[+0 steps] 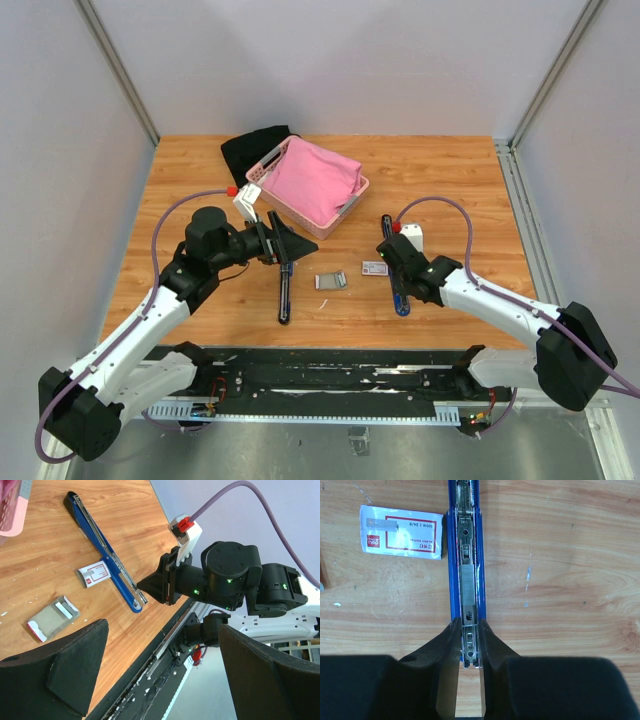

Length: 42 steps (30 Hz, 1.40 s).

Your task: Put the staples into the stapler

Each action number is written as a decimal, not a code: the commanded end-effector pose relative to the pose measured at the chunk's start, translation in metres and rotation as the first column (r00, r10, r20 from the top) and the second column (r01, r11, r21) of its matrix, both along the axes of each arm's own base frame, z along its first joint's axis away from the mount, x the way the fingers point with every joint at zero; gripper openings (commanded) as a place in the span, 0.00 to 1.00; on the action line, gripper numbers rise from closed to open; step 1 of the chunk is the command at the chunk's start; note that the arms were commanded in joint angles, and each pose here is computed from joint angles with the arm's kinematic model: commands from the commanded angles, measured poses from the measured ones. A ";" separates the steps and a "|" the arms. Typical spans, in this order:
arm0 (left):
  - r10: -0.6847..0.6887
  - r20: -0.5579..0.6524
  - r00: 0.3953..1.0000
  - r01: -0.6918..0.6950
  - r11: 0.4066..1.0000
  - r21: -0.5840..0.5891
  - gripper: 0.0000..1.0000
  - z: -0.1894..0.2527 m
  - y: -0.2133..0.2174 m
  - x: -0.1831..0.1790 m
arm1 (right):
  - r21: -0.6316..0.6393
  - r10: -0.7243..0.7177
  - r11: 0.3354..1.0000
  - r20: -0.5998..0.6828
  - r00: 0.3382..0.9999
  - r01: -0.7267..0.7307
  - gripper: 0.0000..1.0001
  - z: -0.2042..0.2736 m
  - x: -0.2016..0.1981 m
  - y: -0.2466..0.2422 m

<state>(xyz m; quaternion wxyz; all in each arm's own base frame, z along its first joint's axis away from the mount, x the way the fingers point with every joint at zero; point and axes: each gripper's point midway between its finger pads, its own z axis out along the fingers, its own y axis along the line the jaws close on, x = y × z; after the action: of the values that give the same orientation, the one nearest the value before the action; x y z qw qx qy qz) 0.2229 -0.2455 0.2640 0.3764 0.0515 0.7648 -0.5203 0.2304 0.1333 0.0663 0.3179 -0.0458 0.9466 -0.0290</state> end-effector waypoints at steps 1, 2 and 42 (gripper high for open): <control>-0.010 0.014 1.000 0.011 1.000 -0.010 0.96 0.003 0.000 -0.001 | -0.021 0.005 1.000 -0.045 0.999 -0.006 0.20 -0.008 -0.017 -0.006; -0.010 0.015 1.000 0.011 1.000 -0.011 0.96 0.003 0.000 -0.001 | -0.019 0.006 1.000 -0.042 0.999 -0.007 0.22 -0.007 -0.018 -0.006; -0.008 -0.002 1.000 0.008 1.000 0.023 0.96 -0.007 -0.003 0.008 | -0.074 -0.046 0.997 -0.166 0.985 0.034 0.16 -0.007 -0.006 -0.012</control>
<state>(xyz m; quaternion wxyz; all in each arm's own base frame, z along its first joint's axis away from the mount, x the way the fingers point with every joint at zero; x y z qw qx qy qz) 0.2266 -0.2481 0.2515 0.3630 0.0508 0.7757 -0.5137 0.2181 0.1248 0.0520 0.2339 -0.0528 0.9689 -0.0609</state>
